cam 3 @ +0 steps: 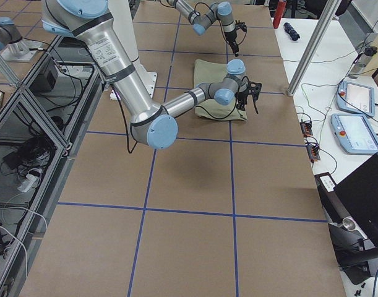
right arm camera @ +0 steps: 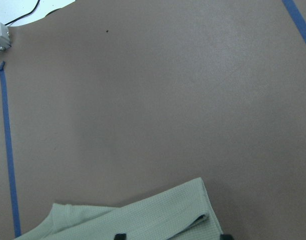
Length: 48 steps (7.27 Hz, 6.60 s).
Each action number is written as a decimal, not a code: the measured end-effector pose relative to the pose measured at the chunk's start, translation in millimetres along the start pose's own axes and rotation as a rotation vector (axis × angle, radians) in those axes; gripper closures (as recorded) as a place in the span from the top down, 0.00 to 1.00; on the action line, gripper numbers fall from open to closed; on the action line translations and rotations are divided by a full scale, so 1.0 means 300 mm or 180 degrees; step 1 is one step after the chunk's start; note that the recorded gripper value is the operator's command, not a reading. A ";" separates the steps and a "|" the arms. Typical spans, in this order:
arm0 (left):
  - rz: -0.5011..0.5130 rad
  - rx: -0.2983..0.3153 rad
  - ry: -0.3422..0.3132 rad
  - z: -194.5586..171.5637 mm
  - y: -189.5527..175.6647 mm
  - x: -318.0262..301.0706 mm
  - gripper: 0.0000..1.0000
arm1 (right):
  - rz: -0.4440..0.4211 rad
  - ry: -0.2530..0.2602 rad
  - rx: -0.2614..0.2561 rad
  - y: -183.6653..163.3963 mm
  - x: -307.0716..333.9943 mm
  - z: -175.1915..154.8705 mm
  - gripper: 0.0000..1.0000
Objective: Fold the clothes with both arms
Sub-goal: 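Lower the right gripper to the folded shirt's nearest side edge and grasp, then drag the shirt toward the robot with the right gripper while the left gripper lowers, then grasp the shirt corner nearest the left gripper with the left gripper, then pull the grasped corner away from the robot with the left gripper, turning the shirt lengthwise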
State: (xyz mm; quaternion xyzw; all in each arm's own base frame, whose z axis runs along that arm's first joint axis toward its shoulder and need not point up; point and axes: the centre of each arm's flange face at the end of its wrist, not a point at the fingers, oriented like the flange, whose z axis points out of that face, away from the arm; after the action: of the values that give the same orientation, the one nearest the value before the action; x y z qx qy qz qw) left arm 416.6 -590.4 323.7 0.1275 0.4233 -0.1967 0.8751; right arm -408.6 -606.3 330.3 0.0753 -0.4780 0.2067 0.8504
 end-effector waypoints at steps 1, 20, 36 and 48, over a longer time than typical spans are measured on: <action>0.0023 0.0012 0.0042 -0.027 0.003 0.008 1.00 | -0.0039 -0.0033 -0.0042 0.057 0.034 -0.022 1.00; -0.0012 0.0031 0.0182 -0.129 0.053 0.048 0.99 | -0.0784 0.0245 -0.1407 1.037 0.620 -0.328 0.00; -0.0523 -0.1251 0.0288 -0.188 1.110 0.218 0.87 | -0.0212 -0.0305 -0.1004 0.836 0.399 -0.526 1.00; -0.0480 -0.0736 0.0308 -0.145 0.794 0.185 0.00 | -0.0190 -0.0260 -0.0978 0.826 0.407 -0.496 1.00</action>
State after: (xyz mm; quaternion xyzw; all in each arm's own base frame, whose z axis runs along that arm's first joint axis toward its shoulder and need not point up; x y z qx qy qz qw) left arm 525.7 -374.6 266.8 0.0030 0.4932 -0.2054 0.8453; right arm -341.4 -299.9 337.0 -0.0332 -0.5357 0.1026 0.8375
